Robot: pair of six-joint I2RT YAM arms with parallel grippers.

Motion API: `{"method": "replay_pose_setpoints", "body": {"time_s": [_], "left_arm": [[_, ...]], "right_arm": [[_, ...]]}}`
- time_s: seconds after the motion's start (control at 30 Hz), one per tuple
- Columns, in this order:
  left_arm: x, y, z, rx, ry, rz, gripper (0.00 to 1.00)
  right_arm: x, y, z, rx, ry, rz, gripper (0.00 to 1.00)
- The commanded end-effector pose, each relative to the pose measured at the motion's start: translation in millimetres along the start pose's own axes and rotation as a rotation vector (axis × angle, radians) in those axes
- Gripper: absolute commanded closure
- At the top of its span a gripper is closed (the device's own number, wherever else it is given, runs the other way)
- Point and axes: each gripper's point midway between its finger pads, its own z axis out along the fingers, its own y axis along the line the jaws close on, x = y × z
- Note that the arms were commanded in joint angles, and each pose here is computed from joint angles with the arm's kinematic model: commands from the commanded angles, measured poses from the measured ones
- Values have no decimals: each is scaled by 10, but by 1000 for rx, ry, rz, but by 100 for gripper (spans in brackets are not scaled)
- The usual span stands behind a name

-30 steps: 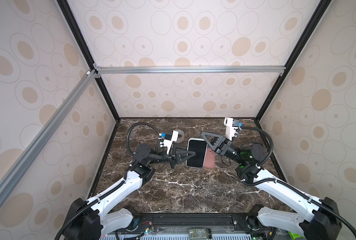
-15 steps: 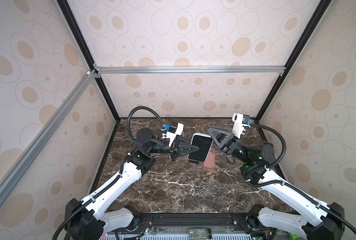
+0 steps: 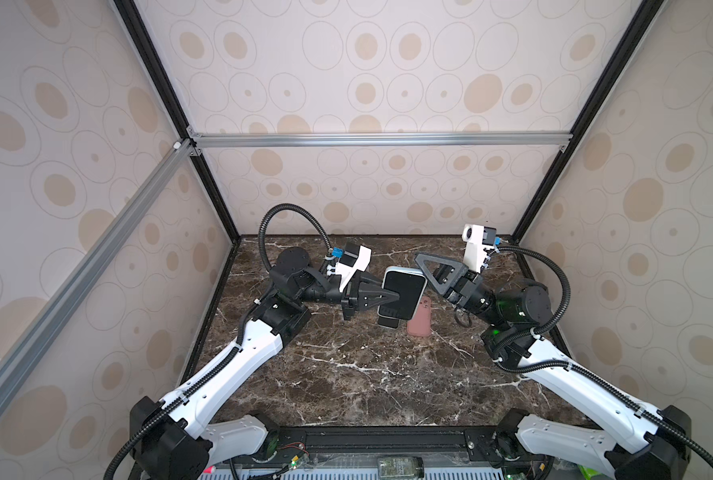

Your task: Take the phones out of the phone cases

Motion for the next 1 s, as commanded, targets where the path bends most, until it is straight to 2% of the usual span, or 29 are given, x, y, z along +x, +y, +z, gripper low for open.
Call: {"method": "replay_pose_setpoints", "body": {"time_s": [0.0,0.63,0.97], "left_arm": [[-335,48,51,-46,-59,157,100],[-496,-87,32,-2,-97,172,100],[-566,-189,13,51,-156,146,100]], "right_arm": [[545,-408,9,132,185,187,100],[711,-1023,-246,391,199,224,100],[787,-1179,-325,442,262,100,100]]}}
